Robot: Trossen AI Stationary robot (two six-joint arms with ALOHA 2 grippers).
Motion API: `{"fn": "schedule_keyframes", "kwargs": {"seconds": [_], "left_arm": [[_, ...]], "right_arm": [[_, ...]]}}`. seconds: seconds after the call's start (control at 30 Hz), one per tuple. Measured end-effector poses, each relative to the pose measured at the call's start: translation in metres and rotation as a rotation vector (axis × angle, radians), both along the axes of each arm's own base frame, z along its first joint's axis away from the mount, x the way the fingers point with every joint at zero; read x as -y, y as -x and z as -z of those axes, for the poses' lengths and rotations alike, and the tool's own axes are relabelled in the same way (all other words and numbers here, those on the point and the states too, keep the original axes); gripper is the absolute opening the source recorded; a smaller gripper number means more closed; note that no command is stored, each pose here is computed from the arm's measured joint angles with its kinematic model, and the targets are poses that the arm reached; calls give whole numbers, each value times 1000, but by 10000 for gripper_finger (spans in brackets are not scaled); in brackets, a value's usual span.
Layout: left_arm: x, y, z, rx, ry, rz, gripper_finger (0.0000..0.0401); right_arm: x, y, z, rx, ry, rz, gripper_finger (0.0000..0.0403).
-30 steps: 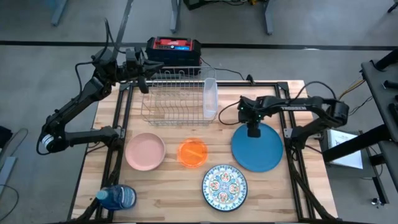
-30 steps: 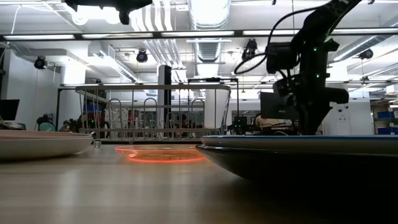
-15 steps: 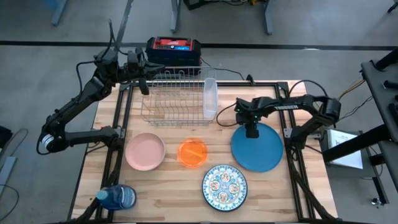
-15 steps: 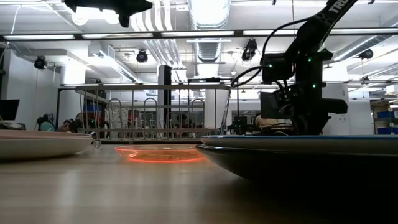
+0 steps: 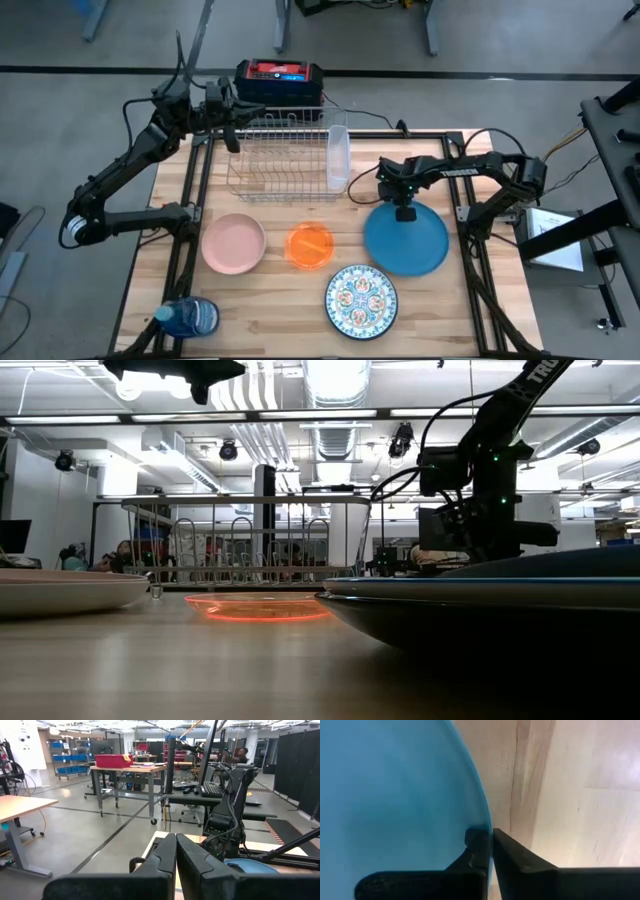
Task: Sort dishes
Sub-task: Put the blue plate in the dishwasher rack
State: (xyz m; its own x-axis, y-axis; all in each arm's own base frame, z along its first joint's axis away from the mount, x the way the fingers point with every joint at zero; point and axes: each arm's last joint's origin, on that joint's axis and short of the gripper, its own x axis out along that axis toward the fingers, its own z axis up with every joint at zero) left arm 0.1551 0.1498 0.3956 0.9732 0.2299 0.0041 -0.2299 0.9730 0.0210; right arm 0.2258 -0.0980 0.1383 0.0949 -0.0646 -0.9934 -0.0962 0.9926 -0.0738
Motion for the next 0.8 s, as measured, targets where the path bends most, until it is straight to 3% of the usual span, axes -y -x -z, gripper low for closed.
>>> {"fn": "schedule_keyframes", "kwargs": {"seconds": [0.2,0.4,0.63,0.8], "left_arm": [[0,0,0,0,0,0,0],[0,0,0,0,1,0,0],[0,0,0,-1,11,0,0],[0,0,1,1,32,0,0]], "right_arm": [[0,1,-3,3,15,-17,2],[1,8,-22,8,169,2,1],[-1,22,-61,131,342,43,0],[-8,36,-90,269,408,65,0]]}}
